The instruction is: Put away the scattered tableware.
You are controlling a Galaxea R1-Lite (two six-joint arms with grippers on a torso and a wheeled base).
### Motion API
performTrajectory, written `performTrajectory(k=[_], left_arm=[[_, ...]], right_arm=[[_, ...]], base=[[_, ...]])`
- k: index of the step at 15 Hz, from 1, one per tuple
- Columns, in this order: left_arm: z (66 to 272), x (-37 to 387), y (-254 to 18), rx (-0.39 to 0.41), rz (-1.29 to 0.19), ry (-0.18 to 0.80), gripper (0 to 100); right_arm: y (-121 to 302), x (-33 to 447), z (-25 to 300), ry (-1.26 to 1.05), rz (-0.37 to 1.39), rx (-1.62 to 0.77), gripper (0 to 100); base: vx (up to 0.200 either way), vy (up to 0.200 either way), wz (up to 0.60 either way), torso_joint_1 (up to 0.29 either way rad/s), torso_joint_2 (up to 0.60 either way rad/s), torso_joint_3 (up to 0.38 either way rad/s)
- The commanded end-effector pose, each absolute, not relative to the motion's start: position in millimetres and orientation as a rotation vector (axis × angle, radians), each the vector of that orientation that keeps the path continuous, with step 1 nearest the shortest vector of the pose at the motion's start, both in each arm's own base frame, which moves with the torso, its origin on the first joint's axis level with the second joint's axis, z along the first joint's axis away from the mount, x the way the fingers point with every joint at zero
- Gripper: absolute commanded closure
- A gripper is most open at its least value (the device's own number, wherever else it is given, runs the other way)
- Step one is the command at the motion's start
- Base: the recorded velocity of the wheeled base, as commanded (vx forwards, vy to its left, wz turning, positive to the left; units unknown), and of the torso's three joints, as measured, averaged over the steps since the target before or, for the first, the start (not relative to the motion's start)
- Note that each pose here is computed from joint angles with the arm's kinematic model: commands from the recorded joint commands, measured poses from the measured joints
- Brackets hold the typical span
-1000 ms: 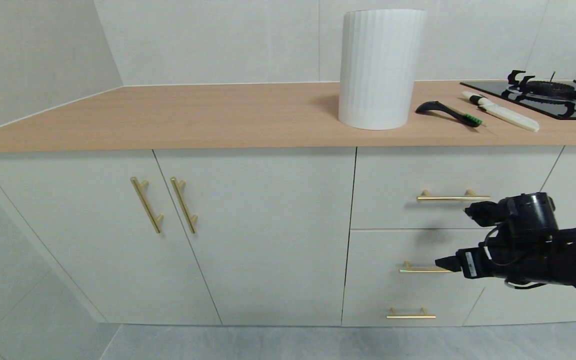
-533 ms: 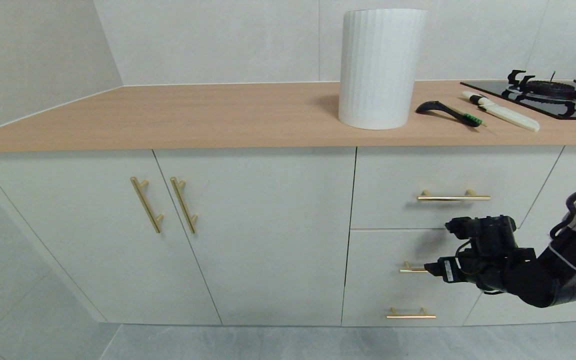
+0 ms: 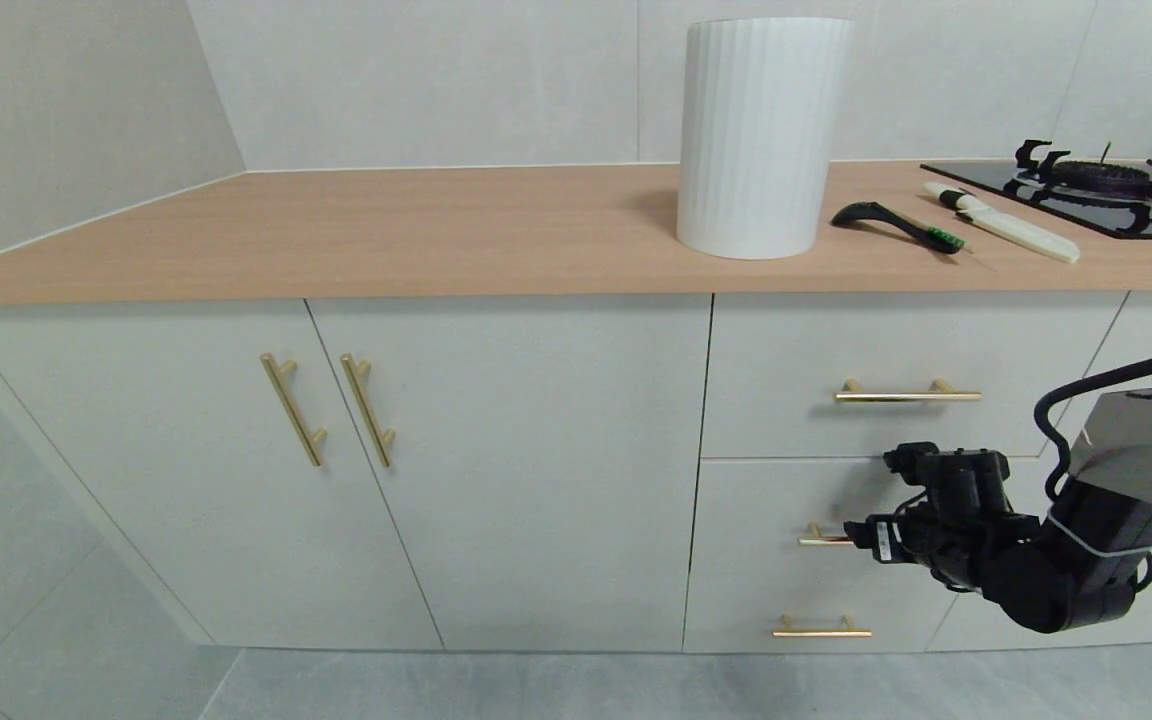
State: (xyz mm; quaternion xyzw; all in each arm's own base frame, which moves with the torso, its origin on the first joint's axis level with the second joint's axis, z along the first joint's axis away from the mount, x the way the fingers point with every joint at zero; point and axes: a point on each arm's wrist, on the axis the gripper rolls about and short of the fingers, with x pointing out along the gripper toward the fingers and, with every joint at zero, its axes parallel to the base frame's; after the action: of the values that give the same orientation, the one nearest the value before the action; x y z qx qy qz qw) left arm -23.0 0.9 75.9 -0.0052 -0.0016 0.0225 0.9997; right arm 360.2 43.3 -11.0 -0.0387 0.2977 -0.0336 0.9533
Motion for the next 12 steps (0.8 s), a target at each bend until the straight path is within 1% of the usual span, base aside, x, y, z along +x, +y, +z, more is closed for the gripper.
performTrajectory(k=[1, 9, 11, 12], left_arm=[[76, -23, 1, -0.011, 0.046, -0.002, 0], [76, -23, 1, -0.011, 0.046, -0.002, 0], [76, -23, 1, -0.011, 0.046, -0.002, 0], [76, -23, 1, -0.011, 0.046, -0.002, 0]], right_arm=[[43, 361, -21, 0.626, -0.071, -0.082, 0], [43, 355, -29, 0.665, -0.069, -0.098, 0], [41, 347, -24, 0.674, -0.071, -0.099, 0], [39, 338, -12, 0.667, -0.070, -0.096, 0]], base=[[0.000, 0.000, 0.00, 0.000, 0.00, 0.000], [0.000, 0.000, 0.00, 0.000, 0.00, 0.000], [0.000, 0.000, 0.00, 0.000, 0.00, 0.000], [0.000, 0.000, 0.00, 0.000, 0.00, 0.000]])
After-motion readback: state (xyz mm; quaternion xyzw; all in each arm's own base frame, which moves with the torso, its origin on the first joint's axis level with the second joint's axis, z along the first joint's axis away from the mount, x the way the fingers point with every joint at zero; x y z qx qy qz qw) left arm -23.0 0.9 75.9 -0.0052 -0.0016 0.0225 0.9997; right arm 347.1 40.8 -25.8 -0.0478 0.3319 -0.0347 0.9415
